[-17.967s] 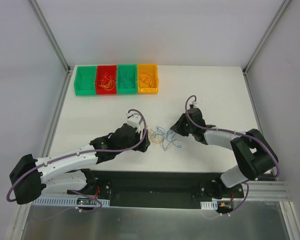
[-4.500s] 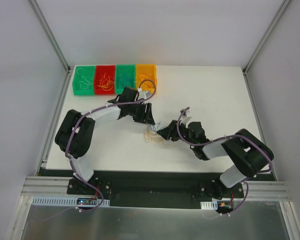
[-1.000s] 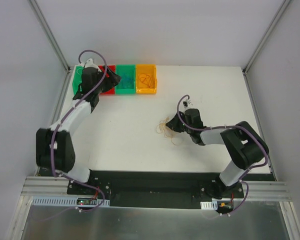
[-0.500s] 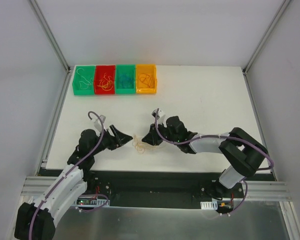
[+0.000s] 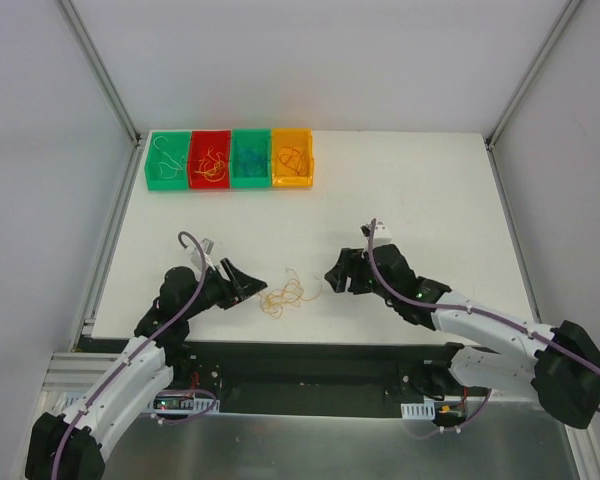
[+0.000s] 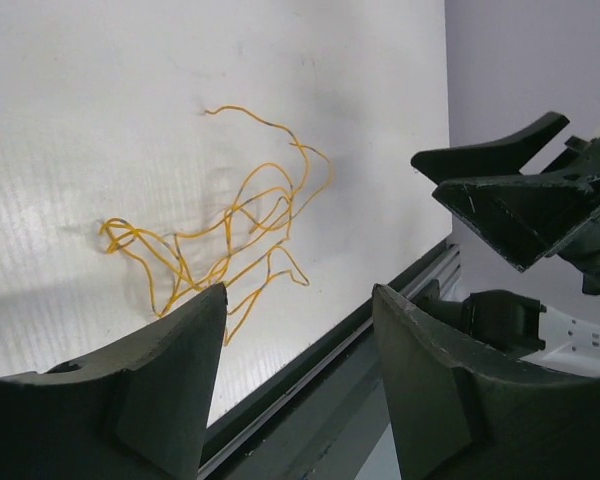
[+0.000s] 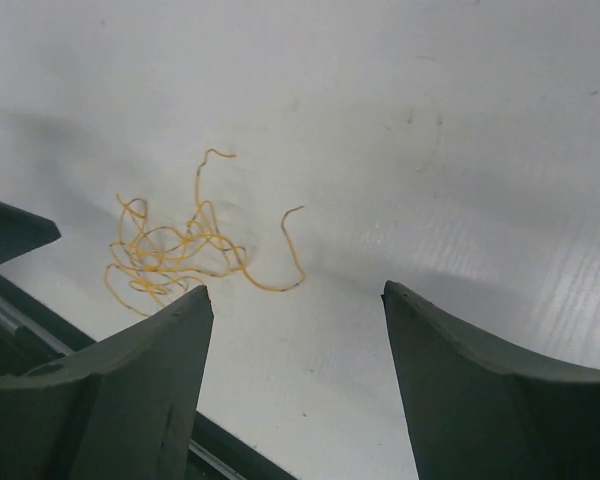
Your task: Untangle the cables
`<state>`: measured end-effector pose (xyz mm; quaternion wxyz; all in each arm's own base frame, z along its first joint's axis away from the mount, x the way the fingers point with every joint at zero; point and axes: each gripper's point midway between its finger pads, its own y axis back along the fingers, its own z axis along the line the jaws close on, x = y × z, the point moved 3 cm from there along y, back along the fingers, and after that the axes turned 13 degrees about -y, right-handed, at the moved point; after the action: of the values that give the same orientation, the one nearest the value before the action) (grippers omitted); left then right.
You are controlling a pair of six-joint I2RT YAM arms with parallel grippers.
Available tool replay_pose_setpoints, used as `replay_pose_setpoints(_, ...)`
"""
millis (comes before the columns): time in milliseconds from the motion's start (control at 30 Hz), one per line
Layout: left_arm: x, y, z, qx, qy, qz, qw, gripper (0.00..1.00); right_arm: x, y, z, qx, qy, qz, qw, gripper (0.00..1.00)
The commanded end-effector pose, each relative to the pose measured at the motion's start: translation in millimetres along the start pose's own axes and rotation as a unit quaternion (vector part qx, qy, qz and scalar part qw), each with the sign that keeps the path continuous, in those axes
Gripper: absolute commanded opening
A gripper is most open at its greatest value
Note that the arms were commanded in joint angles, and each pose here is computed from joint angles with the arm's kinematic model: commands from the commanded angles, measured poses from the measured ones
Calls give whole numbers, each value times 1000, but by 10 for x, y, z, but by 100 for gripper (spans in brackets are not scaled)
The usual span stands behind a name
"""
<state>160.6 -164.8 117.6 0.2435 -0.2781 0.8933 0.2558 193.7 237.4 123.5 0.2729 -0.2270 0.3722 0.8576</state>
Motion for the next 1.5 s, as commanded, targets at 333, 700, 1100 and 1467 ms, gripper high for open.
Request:
replay_pose_setpoints(333, 161, -164, 511, -158, 125, 35, 979, 53, 297, -466, -72, 28, 11, 85, 996, 62)
replay_pose_setpoints(700, 161, -376, 610, -195, 140, 50, 970, 49, 445, -777, -2, 18, 11, 111, 994, 50)
replay_pose_setpoints(1100, -431, -1, 550, -257, 9, -96, 962, 0, -325, 110, -368, 145, 44, -71, 986, 1)
replay_pose_setpoints(1467, -1342, 1763, -159, -334, -113, -363, 862, 0, -1266, 1751, -990, 289, -11, -302, 908, 1)
